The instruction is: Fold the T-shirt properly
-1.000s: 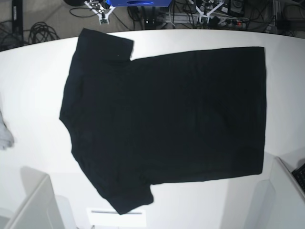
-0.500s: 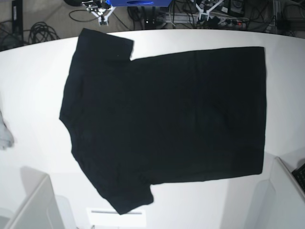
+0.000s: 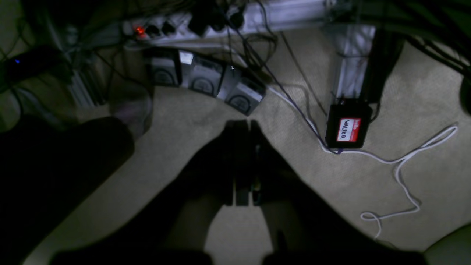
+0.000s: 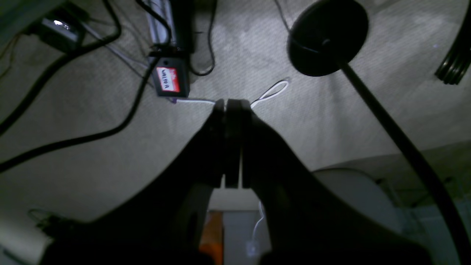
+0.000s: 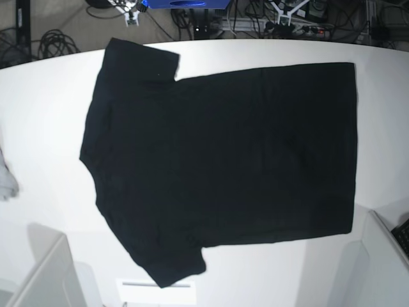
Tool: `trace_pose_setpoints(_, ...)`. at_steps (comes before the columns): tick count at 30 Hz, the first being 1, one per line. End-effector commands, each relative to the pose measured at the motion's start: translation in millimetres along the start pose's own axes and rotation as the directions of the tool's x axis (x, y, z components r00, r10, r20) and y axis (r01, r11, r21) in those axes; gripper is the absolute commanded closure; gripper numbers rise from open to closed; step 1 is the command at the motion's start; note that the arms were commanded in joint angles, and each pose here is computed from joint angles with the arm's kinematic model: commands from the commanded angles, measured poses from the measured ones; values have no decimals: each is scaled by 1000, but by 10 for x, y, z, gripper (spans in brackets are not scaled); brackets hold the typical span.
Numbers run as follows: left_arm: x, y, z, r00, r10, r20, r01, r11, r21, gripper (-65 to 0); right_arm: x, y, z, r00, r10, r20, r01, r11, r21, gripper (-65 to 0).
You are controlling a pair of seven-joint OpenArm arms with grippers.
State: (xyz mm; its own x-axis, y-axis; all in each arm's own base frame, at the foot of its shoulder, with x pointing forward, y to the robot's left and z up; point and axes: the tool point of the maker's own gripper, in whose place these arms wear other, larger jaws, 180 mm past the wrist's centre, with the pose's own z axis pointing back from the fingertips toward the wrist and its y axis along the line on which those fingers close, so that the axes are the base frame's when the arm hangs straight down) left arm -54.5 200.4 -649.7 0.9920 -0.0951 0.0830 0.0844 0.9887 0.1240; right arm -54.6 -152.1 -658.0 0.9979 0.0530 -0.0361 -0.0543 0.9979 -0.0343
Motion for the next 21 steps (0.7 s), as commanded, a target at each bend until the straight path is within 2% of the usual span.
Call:
trace_pose_setpoints(1,-90,17,43,1000,-11,7,11,1000,-2,0,-25,11,22,1000,-6,15,6,1000,1,0)
trace_pose_setpoints(6,-152,85,212,997,-35,72,35,999,5,0,-157,15,146,998,-4,68,4,1000,-4,0)
trace_pose_setpoints(11,-219,179,374,992,-56,111,54,998,14,0,-272,-282,267,985,-141,104,148,987,-64,0)
trace_pose_setpoints(13,-237,263,435,991,-59,123,56,998,26,0,-292,-378,335,979,-161,128,173,981,-83,0)
trace_pose_setpoints(18,-240,404,640,981,-97,169,91,995,42,0,-293,-519,565,973,-150,175,171,979,-112,0)
trace_pose_setpoints(21,-270,362,802,974,-114,196,110,993,33,0,-255,-553,734,970,-140,198,166,979,-121,0)
